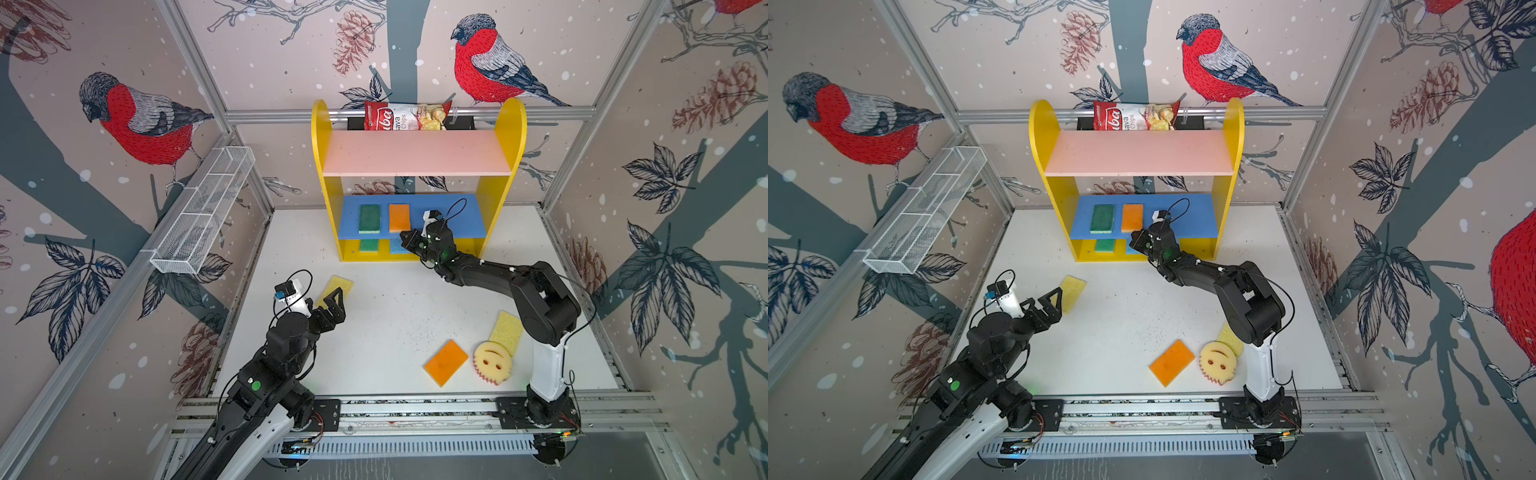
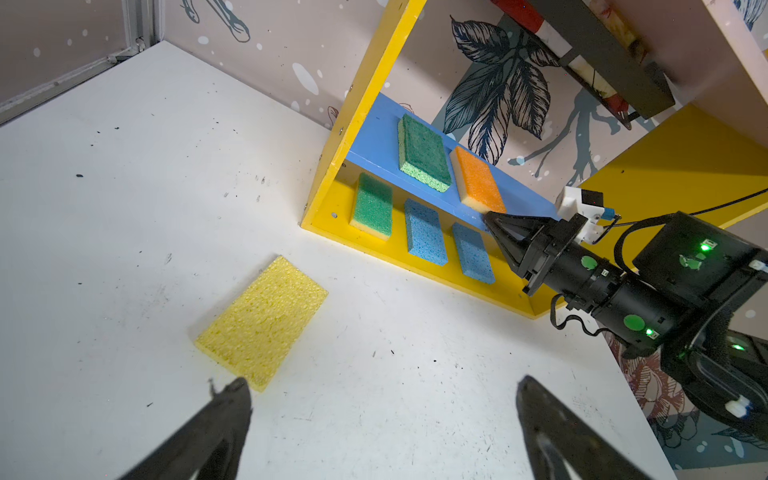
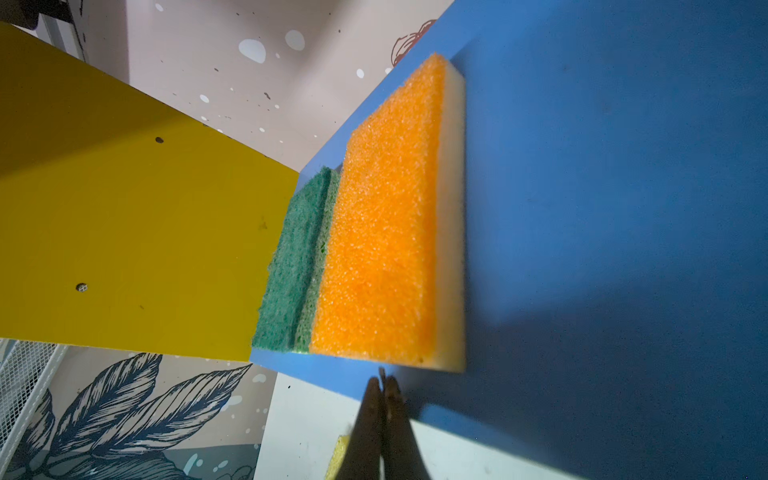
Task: Place and organize the cleaning sponges onto the shelf
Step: 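Open the right gripper and withdraw it from the shelf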
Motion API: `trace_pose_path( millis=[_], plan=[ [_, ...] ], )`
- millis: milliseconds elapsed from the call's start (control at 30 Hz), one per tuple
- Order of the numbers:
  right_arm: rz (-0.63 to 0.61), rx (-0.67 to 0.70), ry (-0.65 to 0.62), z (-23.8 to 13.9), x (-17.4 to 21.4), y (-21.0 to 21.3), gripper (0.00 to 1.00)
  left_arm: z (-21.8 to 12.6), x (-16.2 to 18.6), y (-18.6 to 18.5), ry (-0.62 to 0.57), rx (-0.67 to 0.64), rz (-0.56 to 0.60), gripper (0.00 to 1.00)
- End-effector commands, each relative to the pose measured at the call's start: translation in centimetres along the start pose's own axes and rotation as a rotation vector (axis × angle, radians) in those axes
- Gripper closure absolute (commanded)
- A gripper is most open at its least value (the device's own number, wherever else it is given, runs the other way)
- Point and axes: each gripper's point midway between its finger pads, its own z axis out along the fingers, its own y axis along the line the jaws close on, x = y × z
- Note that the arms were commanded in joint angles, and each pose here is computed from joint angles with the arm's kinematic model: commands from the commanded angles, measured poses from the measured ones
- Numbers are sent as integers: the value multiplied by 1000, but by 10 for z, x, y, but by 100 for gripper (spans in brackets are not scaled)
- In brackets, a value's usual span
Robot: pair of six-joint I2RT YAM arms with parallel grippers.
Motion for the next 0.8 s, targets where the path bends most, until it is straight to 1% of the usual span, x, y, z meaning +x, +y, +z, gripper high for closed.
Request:
trace_pose_path(
  millis=[0,133,267,333,400,433,467,500,533,567,600,633,700,767],
  plan=[
    [-4,-15,2,-7,0,5,100,-1,-8,-6,-28,23,-7,2],
    [-35,4,-3,-19,-1,3,100,-2,-8,-6,-25,27,-13,2],
    [-70,69,-1,-38,-1,-12,98,0,-4,-11,-4,54,0,3],
    [-80,114,2,-49,0,-25,96,5,10,-22,65,108,49,5],
    [-77,164,-2,-63,-1,-42,92,15,38,-34,205,168,120,8],
    [-72,183,-8,-71,-2,-50,89,20,54,-39,277,190,132,8],
    [-60,204,-17,-78,-4,-60,85,24,70,-46,347,227,142,8],
    [-45,223,-26,-86,-6,-70,79,28,87,-52,416,253,152,8],
    [-27,240,-29,-92,-8,-79,72,31,99,-57,456,270,165,8],
    [-7,253,-34,-99,-10,-88,63,33,112,-63,494,277,193,8],
    [15,264,-36,-106,-11,-97,53,35,123,-70,518,278,233,8],
    [31,273,-33,-110,-12,-104,46,36,131,-77,533,281,267,8],
    [61,298,-19,-121,-11,-120,38,37,151,-97,569,306,348,8],
    [80,323,-19,-133,-12,-134,34,40,171,-117,613,340,404,8]
  ],
)
